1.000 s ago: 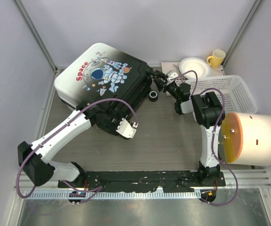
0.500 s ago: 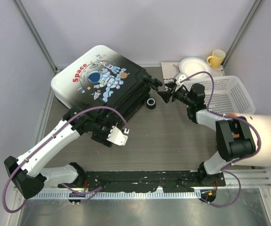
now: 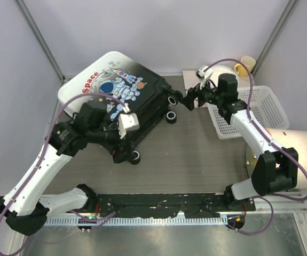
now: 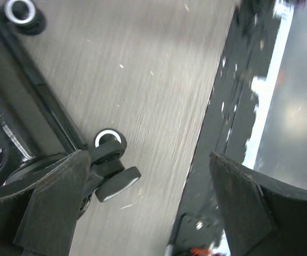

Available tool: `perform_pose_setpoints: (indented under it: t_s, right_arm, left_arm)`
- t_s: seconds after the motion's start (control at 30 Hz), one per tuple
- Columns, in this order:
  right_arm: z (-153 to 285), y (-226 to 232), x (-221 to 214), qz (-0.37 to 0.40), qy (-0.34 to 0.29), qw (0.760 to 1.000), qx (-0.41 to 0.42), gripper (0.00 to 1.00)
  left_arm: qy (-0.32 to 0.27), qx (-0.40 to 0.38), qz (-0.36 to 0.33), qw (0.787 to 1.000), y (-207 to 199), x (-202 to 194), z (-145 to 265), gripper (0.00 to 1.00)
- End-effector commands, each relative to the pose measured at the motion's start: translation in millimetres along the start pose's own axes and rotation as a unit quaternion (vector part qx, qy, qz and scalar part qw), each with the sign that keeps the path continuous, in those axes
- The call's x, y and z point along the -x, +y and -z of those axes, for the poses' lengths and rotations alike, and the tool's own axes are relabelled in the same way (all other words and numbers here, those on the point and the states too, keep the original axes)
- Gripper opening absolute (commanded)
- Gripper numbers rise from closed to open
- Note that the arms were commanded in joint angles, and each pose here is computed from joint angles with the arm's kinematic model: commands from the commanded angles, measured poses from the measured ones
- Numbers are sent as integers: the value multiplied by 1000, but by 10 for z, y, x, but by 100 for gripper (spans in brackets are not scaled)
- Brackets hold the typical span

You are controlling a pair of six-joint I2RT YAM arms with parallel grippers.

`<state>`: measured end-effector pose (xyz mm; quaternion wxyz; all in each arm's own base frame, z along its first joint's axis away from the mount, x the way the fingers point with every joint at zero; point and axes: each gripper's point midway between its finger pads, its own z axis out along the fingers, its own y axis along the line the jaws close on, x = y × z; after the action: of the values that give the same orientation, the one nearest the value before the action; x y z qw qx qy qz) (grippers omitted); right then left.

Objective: Open, take out, and arrange the luggage

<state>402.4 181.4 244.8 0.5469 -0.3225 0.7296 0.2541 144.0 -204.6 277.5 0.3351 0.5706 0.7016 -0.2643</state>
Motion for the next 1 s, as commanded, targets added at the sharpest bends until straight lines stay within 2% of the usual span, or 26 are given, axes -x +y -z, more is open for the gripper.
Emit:
perform_pose_setpoints:
  t_s: [0.0,0.03,0.07,0.1,0.13,0.17,0.23,0.27,0.3,0.37,0.4,0.5,0.57,0.6,0.73,0.87,0.97]
  right_arm:
    - [-59,-47,-20,-26,55,998,1,85]
    - [-102,-87,106,-6,53,999,5,85]
    - [-197,-155,-25,-13,73,997,4,86]
    - [-215,-176,-52,-11,82,997,7,86]
    - [-244,-194,46,6,78,997,12,86]
    - [-283,-175,40,3,81,996,23,86]
    - [-346,-158,55,0,87,996,37,86]
    - [-385,-104,62,4,88,995,46,86]
    - [-430,-70,17,2,95,994,56,86]
    - [-496,-4,47,12,94,993,68,86]
    - [-531,18,22,8,96,992,76,86]
    - [-582,86,19,13,97,991,86,86]
    - [-599,135,-19,27,104,990,92,86]
    - [-619,161,-38,37,110,989,89,86]
    - [-726,119,-159,82,134,985,67,86]
    - [-841,45,-172,93,144,984,52,86]
    - [-884,50,-109,99,138,984,53,73]
  left_arm:
    - [-132,18,221,966,202,521,180,97]
    - [-158,51,252,953,413,554,261,97]
    - [-172,59,315,932,470,556,302,97]
    - [-185,72,348,916,567,558,347,98]
    - [-209,105,384,893,771,529,459,98]
    - [-219,108,423,872,806,454,484,98]
    - [-248,151,519,804,1062,234,656,98]
    - [-243,184,557,773,1166,11,667,98]
    - [-251,229,593,730,1296,-205,811,95]
    - [-230,285,653,663,1354,-638,849,93]
    - [-232,335,677,613,1435,-879,983,92]
    - [-223,370,709,557,1436,-1226,1085,92]
    - [-214,397,715,535,1447,-1390,1147,92]
    - [-200,420,721,514,1461,-1534,1199,92]
    - [-169,459,721,490,1546,-1767,1319,92]
    - [-169,447,728,492,1690,-1802,1291,88]
    - [-173,452,717,502,1854,-1863,1290,82]
